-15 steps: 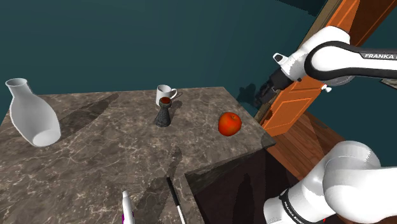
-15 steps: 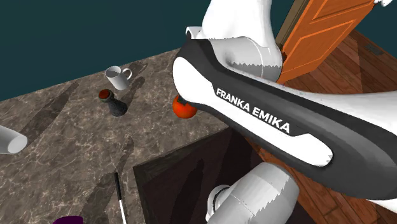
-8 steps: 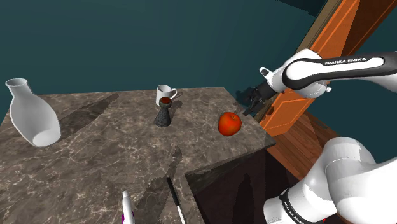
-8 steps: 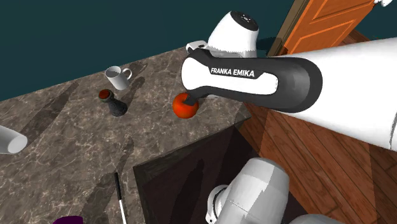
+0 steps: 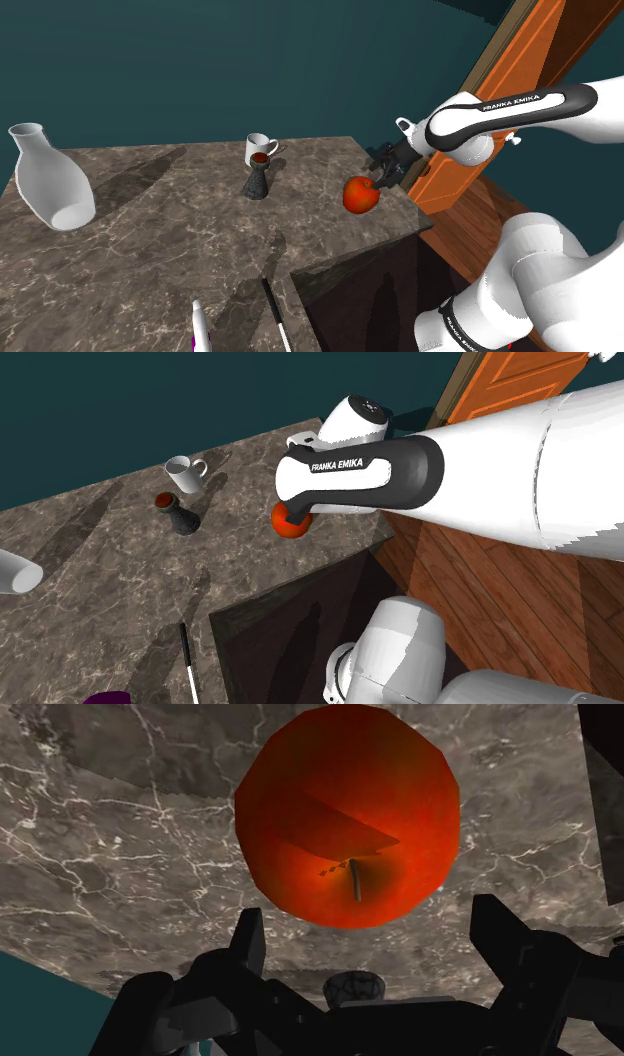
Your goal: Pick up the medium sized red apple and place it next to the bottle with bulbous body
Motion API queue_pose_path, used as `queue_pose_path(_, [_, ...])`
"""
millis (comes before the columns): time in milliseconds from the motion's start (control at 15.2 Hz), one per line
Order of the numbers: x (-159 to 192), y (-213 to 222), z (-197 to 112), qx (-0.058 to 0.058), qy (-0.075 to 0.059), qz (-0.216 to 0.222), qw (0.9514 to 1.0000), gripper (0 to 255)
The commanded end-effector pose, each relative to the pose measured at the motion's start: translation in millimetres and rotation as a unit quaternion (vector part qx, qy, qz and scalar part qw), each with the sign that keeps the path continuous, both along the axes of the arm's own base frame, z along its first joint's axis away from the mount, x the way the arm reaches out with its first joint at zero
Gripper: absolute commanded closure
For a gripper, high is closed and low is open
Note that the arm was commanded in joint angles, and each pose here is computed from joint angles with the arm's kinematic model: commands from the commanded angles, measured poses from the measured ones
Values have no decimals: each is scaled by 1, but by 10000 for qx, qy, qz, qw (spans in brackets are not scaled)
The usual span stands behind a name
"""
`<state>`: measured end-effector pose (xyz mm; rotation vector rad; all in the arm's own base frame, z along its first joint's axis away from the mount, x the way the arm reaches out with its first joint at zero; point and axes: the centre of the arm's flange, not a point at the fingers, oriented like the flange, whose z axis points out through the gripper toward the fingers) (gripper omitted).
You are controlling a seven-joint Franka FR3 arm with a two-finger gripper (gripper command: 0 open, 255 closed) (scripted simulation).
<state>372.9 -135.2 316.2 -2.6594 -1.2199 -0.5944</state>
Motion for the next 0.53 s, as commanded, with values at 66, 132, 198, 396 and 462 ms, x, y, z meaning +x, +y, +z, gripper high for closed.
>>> queue_pose_path(66, [3, 1, -3, -6, -4, -2, 10000, 0])
queue_pose_path(132, [3, 1, -3, -6, -4, -2, 10000, 0])
queue_pose_path(198, [3, 1, -3, -6, -4, -2, 10000, 0])
queue_pose_path(396, [3, 1, -3, -6, -4, -2, 10000, 0])
queue_pose_path(462, [3, 1, -3, -6, -4, -2, 10000, 255])
